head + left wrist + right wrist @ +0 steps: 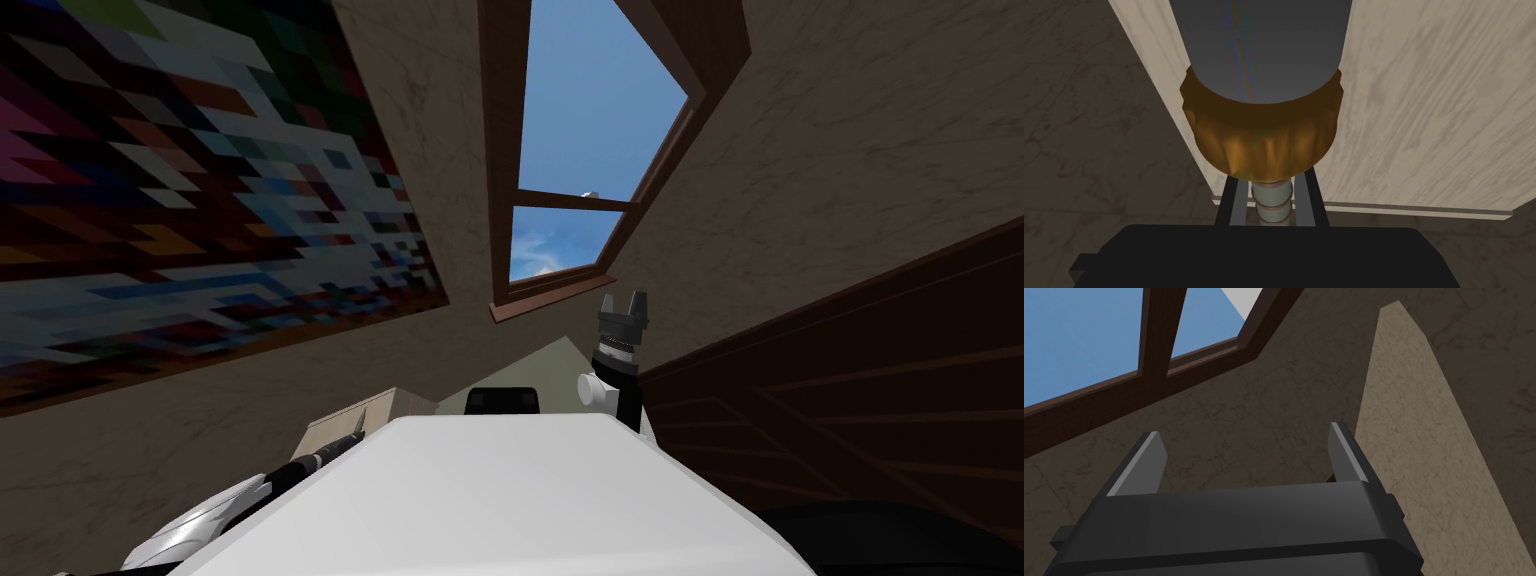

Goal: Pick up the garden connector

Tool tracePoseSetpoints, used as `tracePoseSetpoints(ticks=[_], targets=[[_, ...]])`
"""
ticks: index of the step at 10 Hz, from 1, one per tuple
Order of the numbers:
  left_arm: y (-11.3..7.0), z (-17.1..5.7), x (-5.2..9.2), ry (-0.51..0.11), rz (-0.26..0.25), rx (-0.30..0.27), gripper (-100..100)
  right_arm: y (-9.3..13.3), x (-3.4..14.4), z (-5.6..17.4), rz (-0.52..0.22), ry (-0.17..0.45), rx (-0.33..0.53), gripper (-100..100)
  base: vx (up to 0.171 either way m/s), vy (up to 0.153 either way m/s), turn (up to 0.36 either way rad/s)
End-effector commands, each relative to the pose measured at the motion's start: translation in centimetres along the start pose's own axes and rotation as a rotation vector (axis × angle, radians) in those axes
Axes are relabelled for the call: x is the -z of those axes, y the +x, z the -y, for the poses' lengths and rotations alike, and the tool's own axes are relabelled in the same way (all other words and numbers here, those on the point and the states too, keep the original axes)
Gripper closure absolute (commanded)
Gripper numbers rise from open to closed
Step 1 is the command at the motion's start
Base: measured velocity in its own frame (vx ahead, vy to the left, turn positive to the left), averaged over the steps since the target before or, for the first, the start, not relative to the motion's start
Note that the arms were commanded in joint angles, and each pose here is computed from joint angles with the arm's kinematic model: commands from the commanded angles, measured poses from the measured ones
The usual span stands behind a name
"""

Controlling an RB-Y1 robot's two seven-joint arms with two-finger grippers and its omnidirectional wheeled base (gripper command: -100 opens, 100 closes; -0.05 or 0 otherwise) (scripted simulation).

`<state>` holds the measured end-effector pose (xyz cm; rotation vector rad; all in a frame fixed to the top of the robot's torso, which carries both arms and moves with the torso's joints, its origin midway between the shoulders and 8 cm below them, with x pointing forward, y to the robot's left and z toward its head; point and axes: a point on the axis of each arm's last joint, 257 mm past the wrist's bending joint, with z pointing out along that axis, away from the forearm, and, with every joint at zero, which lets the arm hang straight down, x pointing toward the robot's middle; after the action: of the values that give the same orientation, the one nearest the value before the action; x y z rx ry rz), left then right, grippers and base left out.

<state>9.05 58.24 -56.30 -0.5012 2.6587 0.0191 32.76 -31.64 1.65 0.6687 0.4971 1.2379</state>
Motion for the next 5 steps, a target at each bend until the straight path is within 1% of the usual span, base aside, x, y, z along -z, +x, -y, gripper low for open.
tracePoseSetpoints(ticks=[1, 2, 3, 4, 5], targets=[[0.04, -0.17, 0.14, -0.002, 0.004, 0.014, 100, 0.00, 0.00, 0.00, 0.000, 0.000, 0.000, 0, 0.006, -0.010, -0.011], [0.75, -0.57, 0.58, -0.004, -0.009, 0.006, 100, 0.00, 0.00, 0.00, 0.000, 0.000, 0.000, 0, 0.007, -0.019, -0.040], [0.51, -0.57, 0.58, -0.003, 0.000, 0.022, 100, 0.00, 0.00, 0.00, 0.000, 0.000, 0.000, 0, 0.006, -0.016, -0.017], [0.51, -0.49, 0.50, -0.003, -0.003, 0.015, 100, 0.00, 0.00, 0.00, 0.000, 0.000, 0.000, 0, 0.002, -0.005, 0.001], [0.51, -0.50, 0.52, -0.003, -0.002, 0.016, 0, 0.00, 0.00, 0.00, 0.000, 0.000, 0.000, 0, 0.000, 0.000, 0.000]])
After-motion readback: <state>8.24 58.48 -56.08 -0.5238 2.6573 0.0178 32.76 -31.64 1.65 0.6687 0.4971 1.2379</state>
